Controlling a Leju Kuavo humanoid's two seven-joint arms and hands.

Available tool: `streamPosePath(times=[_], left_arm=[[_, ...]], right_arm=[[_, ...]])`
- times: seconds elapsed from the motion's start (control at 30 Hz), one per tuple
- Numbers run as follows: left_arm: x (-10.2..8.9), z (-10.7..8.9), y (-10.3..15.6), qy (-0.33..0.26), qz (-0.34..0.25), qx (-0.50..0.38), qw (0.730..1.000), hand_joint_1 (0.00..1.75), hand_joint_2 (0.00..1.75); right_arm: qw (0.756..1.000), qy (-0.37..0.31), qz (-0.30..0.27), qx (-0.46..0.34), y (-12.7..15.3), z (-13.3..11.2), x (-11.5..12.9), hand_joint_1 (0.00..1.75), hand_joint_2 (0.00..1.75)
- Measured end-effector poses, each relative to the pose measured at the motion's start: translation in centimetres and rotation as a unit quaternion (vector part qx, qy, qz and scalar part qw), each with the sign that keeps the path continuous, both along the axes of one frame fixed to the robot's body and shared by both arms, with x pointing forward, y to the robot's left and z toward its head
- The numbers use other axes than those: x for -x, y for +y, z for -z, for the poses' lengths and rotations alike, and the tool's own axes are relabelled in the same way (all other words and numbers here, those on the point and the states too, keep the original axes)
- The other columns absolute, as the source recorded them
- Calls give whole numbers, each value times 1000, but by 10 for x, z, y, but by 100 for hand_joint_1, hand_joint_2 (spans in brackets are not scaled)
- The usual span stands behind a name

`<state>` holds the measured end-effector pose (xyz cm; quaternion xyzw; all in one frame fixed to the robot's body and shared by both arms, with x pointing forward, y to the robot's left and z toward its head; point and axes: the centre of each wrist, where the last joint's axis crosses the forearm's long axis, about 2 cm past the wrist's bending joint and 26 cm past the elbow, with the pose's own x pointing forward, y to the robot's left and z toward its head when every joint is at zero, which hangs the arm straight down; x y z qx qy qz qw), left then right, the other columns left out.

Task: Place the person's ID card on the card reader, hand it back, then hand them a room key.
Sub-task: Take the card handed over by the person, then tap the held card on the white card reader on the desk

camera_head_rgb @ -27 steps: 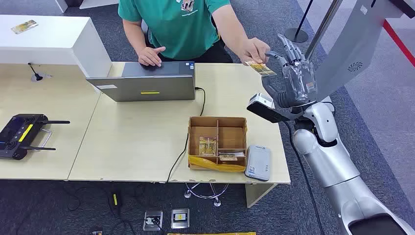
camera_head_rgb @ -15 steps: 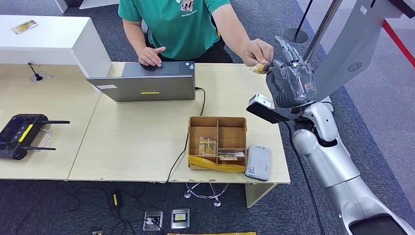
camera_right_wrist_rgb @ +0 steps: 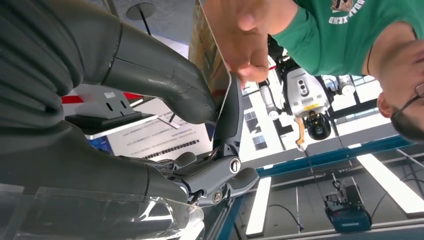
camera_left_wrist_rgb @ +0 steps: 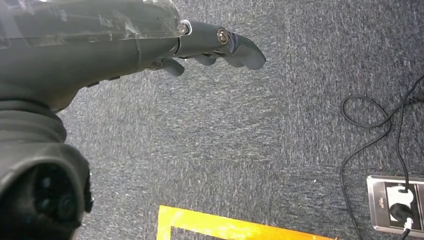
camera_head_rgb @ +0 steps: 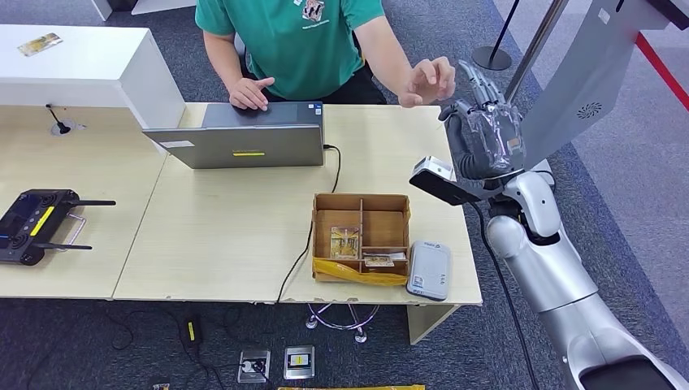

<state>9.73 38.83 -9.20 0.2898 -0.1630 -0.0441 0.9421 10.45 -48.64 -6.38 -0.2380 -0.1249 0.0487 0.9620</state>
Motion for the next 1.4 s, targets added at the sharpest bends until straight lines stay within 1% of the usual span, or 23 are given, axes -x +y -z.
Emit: streamPosePath(times=[0.67,0.7,0.73,0.77,0.8,0.9,1.0,1.13,1.4], left_arm=[[0,1,-3,-3,6,4,1000,0,0],[-1,2,-11,-12,7,9,1000,0,0],[-1,3,-18,-22,8,15,1000,0,0],[-2,4,-26,-32,8,20,999,0,0],[-2,5,-34,-41,8,25,999,0,0],[-2,5,-33,-41,7,26,999,0,0],[-2,5,-33,-41,6,27,999,0,0],[-2,5,-34,-43,3,28,999,0,0],[-3,5,-35,-45,-5,28,999,0,0]], right_arm=[[1000,1,-3,-7,4,2,0,0,0],[971,-157,-170,56,15,-42,-106,0,0],[886,-308,-318,135,39,-110,-192,0,0],[752,-437,-438,225,74,-191,-249,0,0],[580,-539,-524,316,115,-275,-275,44,44],[594,-521,-528,312,106,-261,-266,175,175],[608,-505,-529,310,99,-249,-258,175,175],[618,-491,-531,307,94,-237,-252,175,175],[627,-474,-545,291,93,-219,-245,175,175]])
